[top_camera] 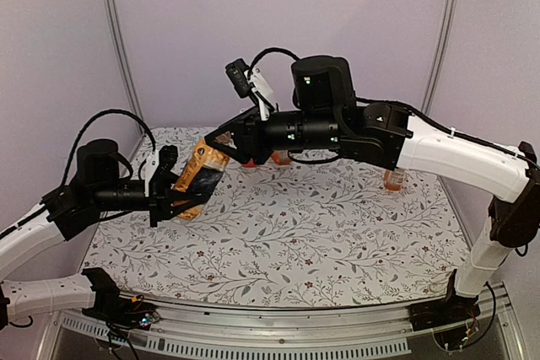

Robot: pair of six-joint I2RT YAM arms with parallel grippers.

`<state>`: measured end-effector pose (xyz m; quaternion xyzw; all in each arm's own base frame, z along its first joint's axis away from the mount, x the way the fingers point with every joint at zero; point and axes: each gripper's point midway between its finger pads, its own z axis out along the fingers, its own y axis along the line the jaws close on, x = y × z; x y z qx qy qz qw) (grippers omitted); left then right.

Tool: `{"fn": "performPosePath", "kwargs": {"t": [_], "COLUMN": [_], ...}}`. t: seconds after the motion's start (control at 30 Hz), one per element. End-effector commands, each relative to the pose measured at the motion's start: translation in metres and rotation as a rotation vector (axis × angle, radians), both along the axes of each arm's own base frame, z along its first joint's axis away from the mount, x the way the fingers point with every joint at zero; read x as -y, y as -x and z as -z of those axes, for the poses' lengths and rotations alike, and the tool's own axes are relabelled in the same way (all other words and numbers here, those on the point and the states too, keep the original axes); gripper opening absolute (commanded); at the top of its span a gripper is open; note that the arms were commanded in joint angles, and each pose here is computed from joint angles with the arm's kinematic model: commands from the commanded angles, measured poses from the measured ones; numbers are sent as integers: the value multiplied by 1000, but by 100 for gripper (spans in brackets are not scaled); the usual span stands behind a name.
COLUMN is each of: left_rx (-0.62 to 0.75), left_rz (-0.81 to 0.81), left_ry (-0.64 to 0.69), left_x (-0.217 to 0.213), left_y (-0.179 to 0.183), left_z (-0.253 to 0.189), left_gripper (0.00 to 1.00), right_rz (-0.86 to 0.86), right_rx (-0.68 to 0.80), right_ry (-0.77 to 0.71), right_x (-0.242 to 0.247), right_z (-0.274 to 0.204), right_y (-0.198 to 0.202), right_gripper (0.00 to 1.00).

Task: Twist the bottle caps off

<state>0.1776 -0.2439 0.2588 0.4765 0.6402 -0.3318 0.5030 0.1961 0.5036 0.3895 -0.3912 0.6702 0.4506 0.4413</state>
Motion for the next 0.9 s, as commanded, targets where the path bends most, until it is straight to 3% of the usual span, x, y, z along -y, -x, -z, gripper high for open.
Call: {"fn": "performPosePath", "kwargs": {"t": [0.0,0.2,0.33,0.37,0.43,0.47,0.5,0.67,0.87], "left_rx": [20,18,15,14,4,-1,-6,-18,-41], "left_rz": [18,18,5,4,-8,-18,-28,-77,-154], "left_ry": [26,29,37,36,33,34,32,33,57], "left_x": [4,3,3,3,2,1,0,-8,-21], "left_y": [2,3,1,1,0,-1,-2,-6,-14], "left_z": [-11,-11,-12,-12,-9,-8,-6,1,10], "left_gripper": [18,18,18,22,58,89,98,100,100], "right_rz": [24,-9,-29,-31,-28,-8,13,219,691], "right_rx": [-17,-23,-33,-31,-26,-19,-10,9,86], "right_ry": [14,5,4,5,9,14,26,173,490], "right_x": [1,-2,-2,-1,1,4,7,48,165], "right_z": [8,5,4,3,2,1,2,26,72], "right_y": [-4,1,5,5,6,3,-1,-40,-127], "right_gripper": [43,1,0,0,0,0,0,0,0]}}
